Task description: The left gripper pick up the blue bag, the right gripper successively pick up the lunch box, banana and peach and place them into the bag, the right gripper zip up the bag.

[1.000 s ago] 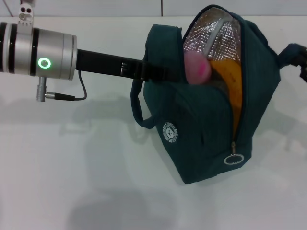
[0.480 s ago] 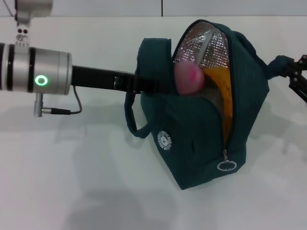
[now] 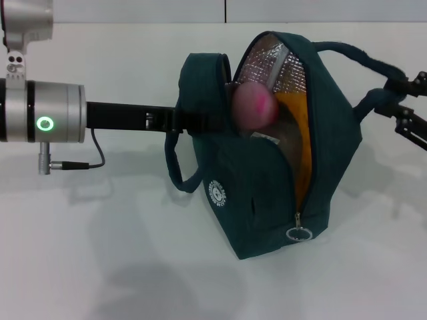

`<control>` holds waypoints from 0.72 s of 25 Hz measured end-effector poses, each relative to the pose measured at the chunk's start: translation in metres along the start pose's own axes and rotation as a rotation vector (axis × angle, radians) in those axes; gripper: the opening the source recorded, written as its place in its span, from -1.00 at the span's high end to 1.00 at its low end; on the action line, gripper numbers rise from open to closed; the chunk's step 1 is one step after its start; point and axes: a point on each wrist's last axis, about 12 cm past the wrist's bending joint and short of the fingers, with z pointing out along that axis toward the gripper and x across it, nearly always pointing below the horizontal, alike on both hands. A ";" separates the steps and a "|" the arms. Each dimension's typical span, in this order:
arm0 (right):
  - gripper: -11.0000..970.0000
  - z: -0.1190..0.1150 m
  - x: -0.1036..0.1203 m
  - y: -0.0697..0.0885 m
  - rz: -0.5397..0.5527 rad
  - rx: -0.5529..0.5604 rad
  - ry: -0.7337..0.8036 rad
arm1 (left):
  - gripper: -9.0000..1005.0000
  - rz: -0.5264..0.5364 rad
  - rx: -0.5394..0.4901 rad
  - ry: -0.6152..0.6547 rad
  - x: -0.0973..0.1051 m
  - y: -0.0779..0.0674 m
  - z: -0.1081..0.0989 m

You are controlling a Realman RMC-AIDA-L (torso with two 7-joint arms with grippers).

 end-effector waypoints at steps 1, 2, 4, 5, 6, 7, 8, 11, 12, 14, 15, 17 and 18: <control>0.47 0.000 0.000 0.000 0.000 -0.001 -0.001 | 0.86 0.000 0.000 0.000 0.000 0.000 0.000; 0.39 -0.001 0.000 0.001 0.001 -0.001 -0.004 | 0.86 0.000 0.000 0.000 0.000 0.000 0.000; 0.22 -0.003 -0.001 0.002 0.001 -0.002 -0.010 | 0.86 -0.002 -0.001 -0.001 0.001 0.000 0.000; 0.14 -0.004 -0.001 0.002 0.001 -0.002 -0.012 | 0.86 -0.003 0.000 -0.001 0.001 0.000 0.000; 0.10 -0.005 -0.001 0.002 0.001 -0.001 -0.013 | 0.86 -0.004 0.000 -0.001 0.001 0.000 0.000; 0.06 -0.007 -0.001 0.003 0.001 0.000 -0.012 | 0.86 -0.005 0.000 -0.001 0.002 0.000 0.000; 0.02 -0.009 -0.001 0.003 0.002 0.004 -0.009 | 0.86 -0.005 0.000 -0.001 0.002 0.000 0.000; -0.11 -0.015 0.001 0.005 0.004 0.014 0.003 | 0.86 -0.006 0.001 -0.001 0.002 0.000 0.000; -0.15 -0.017 0.001 0.006 0.006 0.017 0.009 | 0.86 -0.006 0.001 -0.001 0.002 0.000 0.000; -0.23 -0.023 0.003 0.008 0.010 0.021 0.021 | 0.86 -0.006 0.001 -0.001 0.002 0.000 0.000; -0.27 -0.026 0.003 0.010 0.014 0.019 0.024 | 0.86 -0.006 0.000 -0.001 0.002 0.001 0.000; -0.34 -0.030 0.002 0.014 0.019 -0.005 0.015 | 0.85 -0.008 0.000 -0.002 0.003 0.001 -0.001; -0.36 -0.031 0.002 0.016 0.021 -0.019 0.009 | 0.85 -0.009 0.000 -0.002 0.003 0.001 -0.001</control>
